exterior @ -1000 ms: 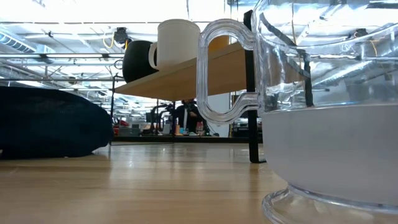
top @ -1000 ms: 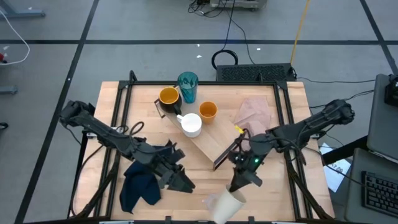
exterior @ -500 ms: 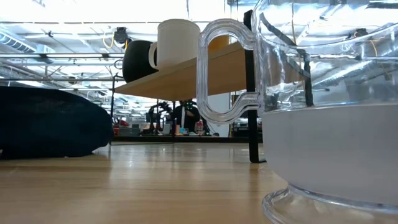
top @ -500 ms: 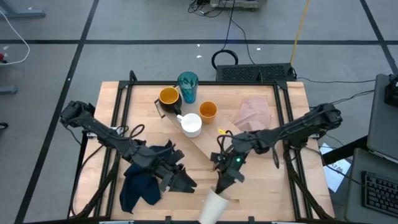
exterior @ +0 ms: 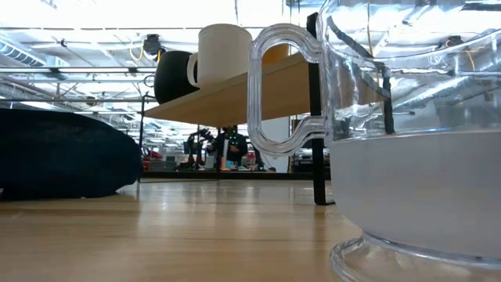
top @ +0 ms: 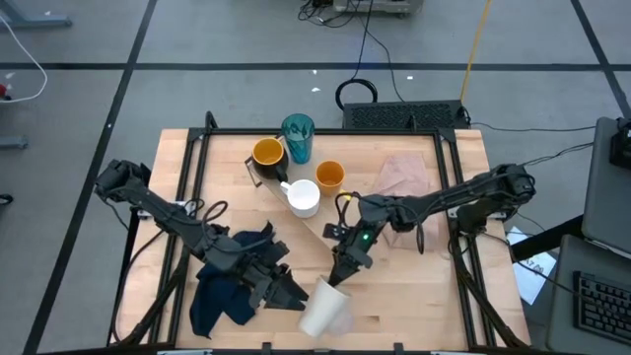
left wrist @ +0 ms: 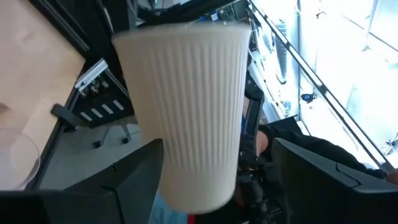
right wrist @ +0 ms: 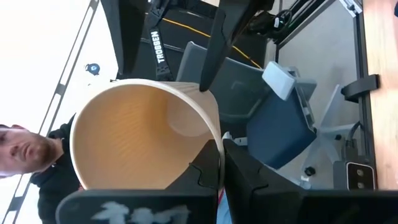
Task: Stack small to large cups/mugs on shelf
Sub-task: Put the gray cup on the shelf
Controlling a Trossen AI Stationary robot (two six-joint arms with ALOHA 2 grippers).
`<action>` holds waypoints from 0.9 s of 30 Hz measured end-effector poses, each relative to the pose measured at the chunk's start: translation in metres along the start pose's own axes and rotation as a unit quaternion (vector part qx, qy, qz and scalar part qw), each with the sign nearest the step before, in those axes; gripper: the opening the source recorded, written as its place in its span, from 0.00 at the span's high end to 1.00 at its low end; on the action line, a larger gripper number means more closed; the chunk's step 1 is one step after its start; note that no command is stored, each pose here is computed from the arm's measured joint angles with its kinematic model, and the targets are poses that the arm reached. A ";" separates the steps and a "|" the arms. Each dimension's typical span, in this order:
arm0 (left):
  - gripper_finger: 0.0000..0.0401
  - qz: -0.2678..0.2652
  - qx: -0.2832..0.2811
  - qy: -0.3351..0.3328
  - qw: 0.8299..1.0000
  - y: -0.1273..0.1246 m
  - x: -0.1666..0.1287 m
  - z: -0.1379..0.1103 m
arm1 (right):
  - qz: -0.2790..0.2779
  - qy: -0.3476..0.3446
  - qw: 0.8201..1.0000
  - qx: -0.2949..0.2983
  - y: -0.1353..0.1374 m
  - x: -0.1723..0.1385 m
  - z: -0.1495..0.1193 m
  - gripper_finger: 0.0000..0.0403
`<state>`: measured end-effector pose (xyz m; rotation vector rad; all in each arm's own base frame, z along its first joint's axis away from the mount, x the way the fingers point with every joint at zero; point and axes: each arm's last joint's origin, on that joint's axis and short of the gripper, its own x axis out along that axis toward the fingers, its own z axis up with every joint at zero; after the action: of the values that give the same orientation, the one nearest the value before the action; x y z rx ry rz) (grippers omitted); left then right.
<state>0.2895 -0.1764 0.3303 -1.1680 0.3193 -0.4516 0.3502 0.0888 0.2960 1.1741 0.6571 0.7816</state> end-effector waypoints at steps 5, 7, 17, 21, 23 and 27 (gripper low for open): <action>0.25 0.002 -0.001 0.000 1.000 0.000 0.000 -0.001 | 0.002 0.002 1.000 0.006 -0.001 -0.005 0.005 1.00; 0.25 0.003 -0.004 0.000 1.000 0.000 0.000 -0.001 | 0.001 0.001 1.000 0.006 -0.002 -0.007 0.006 1.00; 0.25 0.016 -0.011 0.006 1.000 0.003 0.000 -0.001 | 0.019 -0.022 0.999 0.013 0.002 -0.012 0.014 1.00; 0.25 0.018 -0.011 0.003 1.000 0.004 0.000 0.002 | 0.018 -0.018 0.999 0.021 0.000 -0.011 0.014 1.00; 0.25 0.016 -0.011 0.002 1.000 0.004 0.000 0.002 | 0.018 -0.010 0.999 0.029 -0.004 -0.010 0.014 1.00; 0.25 0.016 -0.021 0.005 1.000 0.004 0.000 0.002 | 0.018 0.000 0.999 0.039 -0.013 -0.003 0.014 1.00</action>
<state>0.2913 -0.1734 0.3271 -1.2002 0.3559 -0.4248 0.3623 0.0767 0.2874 1.2602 0.6726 0.7914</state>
